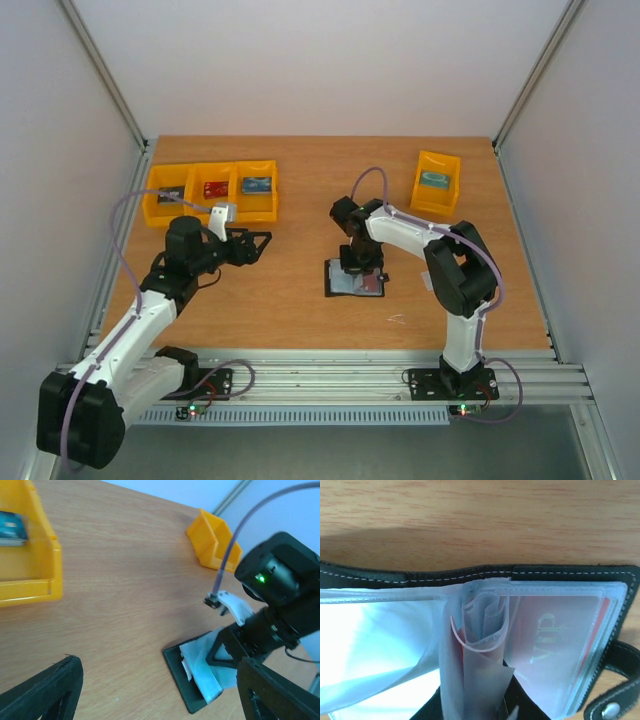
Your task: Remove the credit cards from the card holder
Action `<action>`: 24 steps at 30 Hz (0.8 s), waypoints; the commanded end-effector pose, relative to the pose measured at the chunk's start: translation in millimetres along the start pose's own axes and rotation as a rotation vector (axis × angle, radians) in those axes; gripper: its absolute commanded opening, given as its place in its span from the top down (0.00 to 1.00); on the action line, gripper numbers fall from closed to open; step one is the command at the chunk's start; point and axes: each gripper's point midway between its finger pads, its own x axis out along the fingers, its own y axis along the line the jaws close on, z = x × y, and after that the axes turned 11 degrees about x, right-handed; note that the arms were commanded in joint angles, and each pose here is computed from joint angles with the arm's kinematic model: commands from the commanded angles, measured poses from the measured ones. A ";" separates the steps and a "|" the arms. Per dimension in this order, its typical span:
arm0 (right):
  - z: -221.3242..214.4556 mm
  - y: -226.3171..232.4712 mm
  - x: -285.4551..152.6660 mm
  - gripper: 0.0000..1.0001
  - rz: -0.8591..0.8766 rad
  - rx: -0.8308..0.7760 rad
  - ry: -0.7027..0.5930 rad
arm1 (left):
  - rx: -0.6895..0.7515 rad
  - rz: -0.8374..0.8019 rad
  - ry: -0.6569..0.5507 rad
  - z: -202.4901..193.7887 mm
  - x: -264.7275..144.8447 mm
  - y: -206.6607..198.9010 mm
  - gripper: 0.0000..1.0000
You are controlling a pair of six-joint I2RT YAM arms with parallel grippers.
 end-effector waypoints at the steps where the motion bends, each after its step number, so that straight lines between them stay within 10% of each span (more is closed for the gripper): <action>1: 7.3 10.8 -41.2 0.99 0.059 -0.018 -0.063 | 0.105 -0.148 -0.044 8.1 5.0 -31.0 0.15; 24: -19.1 83.4 -226.2 0.99 0.280 -0.231 -0.396 | 0.154 -0.483 -0.058 38.3 38.8 -127.7 0.01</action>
